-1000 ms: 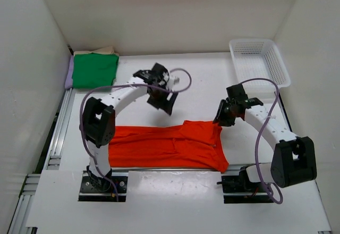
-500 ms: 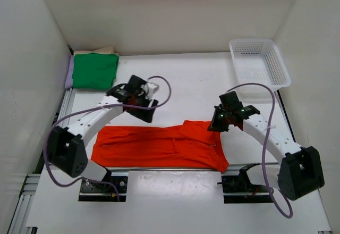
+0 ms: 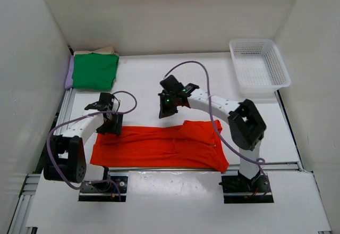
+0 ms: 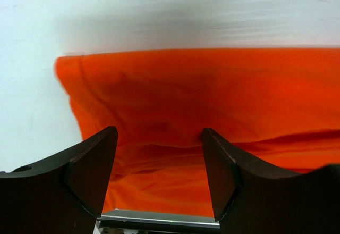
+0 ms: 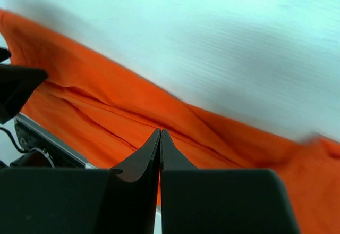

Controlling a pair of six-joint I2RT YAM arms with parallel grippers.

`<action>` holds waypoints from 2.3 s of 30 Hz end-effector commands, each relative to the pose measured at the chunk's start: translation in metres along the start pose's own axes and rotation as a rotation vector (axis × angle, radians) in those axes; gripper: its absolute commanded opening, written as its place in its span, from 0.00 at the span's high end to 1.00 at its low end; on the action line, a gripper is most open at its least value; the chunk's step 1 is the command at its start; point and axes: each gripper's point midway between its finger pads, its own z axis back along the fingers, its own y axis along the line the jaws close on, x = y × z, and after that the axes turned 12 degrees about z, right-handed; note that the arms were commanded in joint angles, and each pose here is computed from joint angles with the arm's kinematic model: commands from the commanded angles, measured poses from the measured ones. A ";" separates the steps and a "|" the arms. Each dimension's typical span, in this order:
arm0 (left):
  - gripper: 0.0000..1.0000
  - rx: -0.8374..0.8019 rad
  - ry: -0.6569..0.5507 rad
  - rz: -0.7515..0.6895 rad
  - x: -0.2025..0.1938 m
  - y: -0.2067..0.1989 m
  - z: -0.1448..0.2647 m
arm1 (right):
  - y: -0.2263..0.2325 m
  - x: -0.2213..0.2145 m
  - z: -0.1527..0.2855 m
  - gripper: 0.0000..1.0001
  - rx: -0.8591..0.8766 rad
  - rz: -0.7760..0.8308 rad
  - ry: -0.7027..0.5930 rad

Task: Fold and stack the t-shirts
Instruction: Fold the other side of the tshirt into a rectangle

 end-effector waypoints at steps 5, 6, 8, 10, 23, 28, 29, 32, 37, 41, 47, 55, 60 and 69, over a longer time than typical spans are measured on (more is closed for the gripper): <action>0.24 0.057 -0.043 0.091 0.014 0.025 -0.017 | 0.050 -0.007 -0.051 1.00 0.085 0.079 0.062; 0.24 0.060 -0.030 0.089 0.012 0.025 -0.019 | 0.051 -0.004 -0.055 1.00 0.088 0.080 0.055; 0.24 0.067 -0.001 0.095 0.010 0.027 -0.025 | 0.061 -0.012 -0.064 1.00 0.104 0.087 0.074; 0.24 0.042 0.016 0.094 0.007 0.022 -0.028 | 0.067 -0.011 -0.067 1.00 0.114 0.086 0.067; 0.22 0.006 0.051 0.092 0.001 0.015 -0.033 | 0.069 -0.053 -0.093 1.00 0.128 0.094 0.159; 0.22 0.006 0.051 0.092 0.001 0.015 -0.033 | 0.077 -0.072 -0.072 1.00 0.144 0.168 0.169; 0.22 0.006 0.051 0.092 0.001 0.015 -0.033 | 0.076 -0.080 -0.066 1.00 0.137 0.194 0.171; 0.22 0.016 0.049 0.091 0.002 0.017 -0.033 | 0.078 -0.094 -0.058 1.00 0.140 0.218 0.188; 0.21 0.027 0.038 0.092 0.006 0.019 -0.032 | 0.075 -0.115 -0.047 1.00 0.100 0.257 0.178; 0.21 0.036 0.037 0.092 0.006 0.020 -0.032 | 0.074 -0.126 -0.049 1.00 0.080 0.239 0.182; 0.15 0.079 -0.072 0.103 0.030 0.030 -0.010 | 0.071 -0.122 -0.050 1.00 0.050 0.221 0.162; 0.05 0.053 -0.161 0.114 0.031 0.031 0.027 | 0.074 -0.071 -0.005 1.00 0.044 0.189 -0.008; 0.05 0.146 0.035 0.087 -0.020 0.044 -0.010 | 0.032 -0.063 -0.012 1.00 -0.051 0.088 0.053; 0.04 0.167 0.086 0.087 -0.032 0.048 -0.022 | -0.014 -0.104 -0.014 1.00 -0.156 0.042 0.147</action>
